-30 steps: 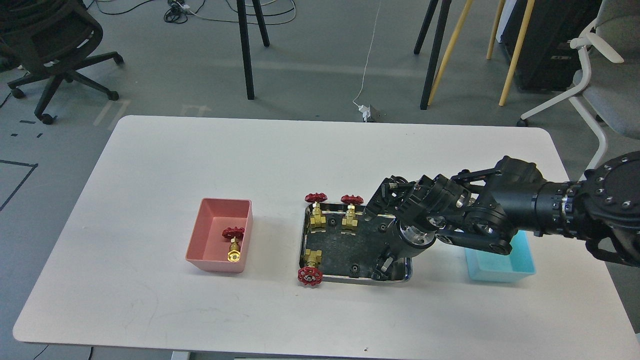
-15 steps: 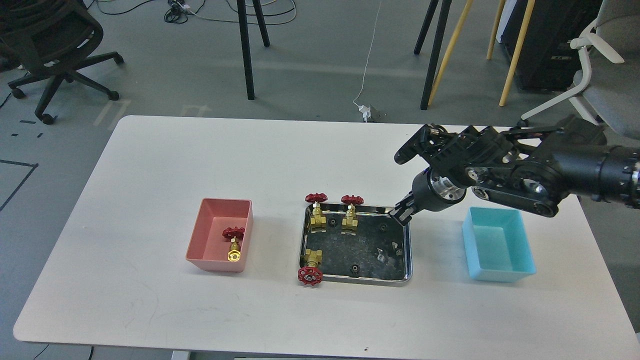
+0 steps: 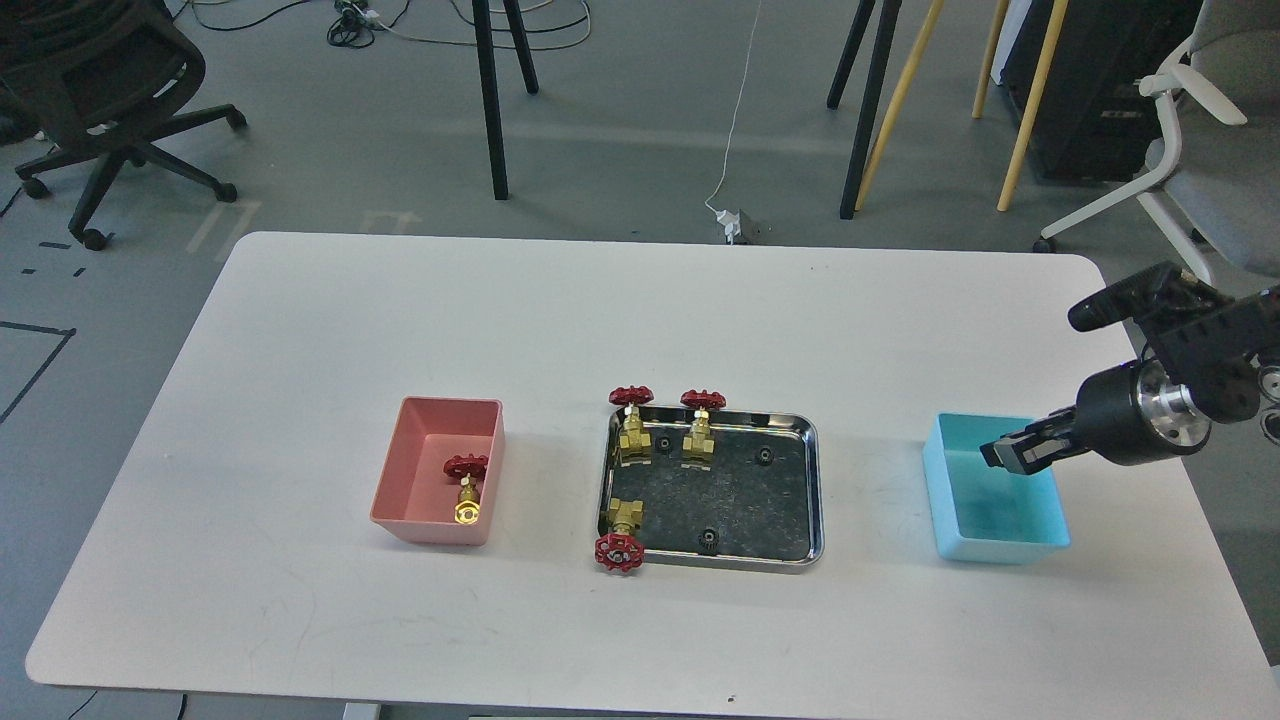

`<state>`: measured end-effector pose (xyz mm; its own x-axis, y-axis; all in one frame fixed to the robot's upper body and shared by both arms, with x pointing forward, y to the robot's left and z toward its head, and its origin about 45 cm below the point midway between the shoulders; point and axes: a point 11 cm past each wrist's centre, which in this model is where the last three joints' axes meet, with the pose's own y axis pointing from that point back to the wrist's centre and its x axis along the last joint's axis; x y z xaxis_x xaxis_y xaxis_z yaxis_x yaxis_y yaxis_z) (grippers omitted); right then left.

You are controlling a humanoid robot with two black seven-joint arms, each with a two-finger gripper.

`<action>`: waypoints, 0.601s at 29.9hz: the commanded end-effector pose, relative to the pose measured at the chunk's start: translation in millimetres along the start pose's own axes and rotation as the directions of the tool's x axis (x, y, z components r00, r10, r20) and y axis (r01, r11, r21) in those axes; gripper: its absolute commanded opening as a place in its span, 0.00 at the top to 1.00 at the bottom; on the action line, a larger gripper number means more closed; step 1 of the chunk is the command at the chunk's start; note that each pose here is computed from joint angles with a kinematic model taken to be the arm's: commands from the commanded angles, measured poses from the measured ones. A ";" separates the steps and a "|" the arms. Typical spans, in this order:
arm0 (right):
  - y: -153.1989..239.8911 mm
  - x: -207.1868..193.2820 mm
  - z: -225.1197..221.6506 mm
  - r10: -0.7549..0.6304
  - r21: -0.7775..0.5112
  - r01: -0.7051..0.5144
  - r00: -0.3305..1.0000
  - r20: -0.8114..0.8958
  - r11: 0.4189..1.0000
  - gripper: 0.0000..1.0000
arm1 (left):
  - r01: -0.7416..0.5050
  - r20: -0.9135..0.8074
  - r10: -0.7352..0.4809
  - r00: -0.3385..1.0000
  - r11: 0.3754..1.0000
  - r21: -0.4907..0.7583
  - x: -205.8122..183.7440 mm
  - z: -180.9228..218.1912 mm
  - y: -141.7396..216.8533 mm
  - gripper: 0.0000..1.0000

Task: Place valve in pink box and gear in blue box
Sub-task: 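Lower the gear into the blue box and open the right gripper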

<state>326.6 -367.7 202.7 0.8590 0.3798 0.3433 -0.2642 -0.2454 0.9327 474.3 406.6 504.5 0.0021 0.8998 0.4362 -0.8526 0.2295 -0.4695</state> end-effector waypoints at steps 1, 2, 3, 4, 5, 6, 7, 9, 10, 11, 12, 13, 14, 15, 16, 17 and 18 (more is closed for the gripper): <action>-5.0 -9.3 10.3 -0.017 -0.021 0.017 1.000 0.025 1.000 0.89 | -0.001 0.001 0.001 1.000 1.000 -0.001 0.7 0.7 -0.2 0.04; -7.4 -11.5 14.0 -0.021 -0.029 0.022 0.999 0.034 0.999 0.88 | -0.003 0.005 0.003 1.000 1.000 0.000 2.8 1.1 0.5 0.04; -9.9 -10.0 15.6 -0.017 -0.033 0.019 0.999 0.038 0.999 0.87 | -0.005 0.007 0.005 1.000 1.000 0.000 4.2 1.3 1.0 0.04; -12.1 -7.1 16.1 -0.010 -0.034 0.012 0.999 0.041 0.999 0.86 | -0.005 0.007 0.005 1.000 1.000 0.000 4.3 1.3 1.0 0.04; -16.5 -6.3 14.9 -0.009 -0.029 0.010 0.999 0.046 1.000 0.83 | -0.006 0.009 0.006 1.000 1.000 0.000 5.0 1.4 1.2 0.04; -20.1 -6.9 13.4 -0.008 -0.023 0.009 0.999 0.050 1.000 0.77 | -0.006 0.008 0.006 1.000 1.000 0.003 4.8 0.6 1.6 0.04; -22.5 -7.2 11.6 -0.008 -0.016 0.008 0.999 0.053 1.000 0.68 | -0.007 0.010 0.007 1.000 1.000 0.002 5.7 1.4 1.5 0.04; -23.9 -7.3 10.2 -0.001 -0.008 0.002 0.998 0.061 1.000 0.46 | -0.006 0.013 0.006 1.000 1.000 0.005 5.9 0.5 2.2 0.04; -24.8 -8.4 9.8 -0.001 -0.004 0.002 0.998 0.065 1.000 0.39 | -0.006 0.012 0.006 1.000 1.000 0.005 5.9 0.6 2.2 0.03; -25.3 -8.1 8.8 0.000 0.000 0.000 0.998 0.070 1.000 0.35 | -0.006 0.013 0.006 1.000 1.000 0.005 5.9 0.5 2.2 0.04; -24.9 -6.6 8.3 0.005 0.003 -0.006 0.997 0.074 1.000 0.31 | -0.004 0.012 0.004 1.000 1.000 0.008 5.6 -0.3 2.5 0.03; -24.6 -5.2 7.5 0.010 0.006 -0.010 0.997 0.075 1.000 0.27 | -0.004 0.013 0.004 1.000 1.000 0.011 5.3 -1.2 3.0 0.03; -23.4 -2.6 6.8 0.019 0.010 -0.020 0.997 0.078 1.000 0.25 | -0.004 0.013 0.004 1.000 1.000 0.012 5.2 -1.8 3.4 0.03; -21.5 1.9 6.3 0.035 0.013 -0.036 0.996 0.082 0.999 0.22 | -0.004 0.013 0.004 1.000 1.000 0.014 5.2 -2.0 3.4 0.03; -19.3 6.9 5.3 0.051 0.016 -0.053 0.995 0.083 0.998 0.20 | -0.004 0.013 0.004 1.000 1.000 0.014 5.2 -2.0 3.4 0.03; -15.0 15.5 4.3 0.082 0.024 -0.084 0.992 0.094 0.996 0.18 | -0.003 0.014 0.003 1.000 1.000 0.015 4.9 -2.3 3.5 0.03; -9.0 28.3 1.0 0.122 0.038 -0.126 0.987 0.107 0.991 0.16 | -0.003 0.014 0.003 1.000 1.000 0.016 4.9 -2.5 3.5 0.03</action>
<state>339.5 -365.3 185.6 0.8793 0.2903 0.3775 -0.2997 -0.2787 0.9124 472.4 412.6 503.9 -0.0077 0.8957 0.4445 -0.8590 0.2216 -0.4615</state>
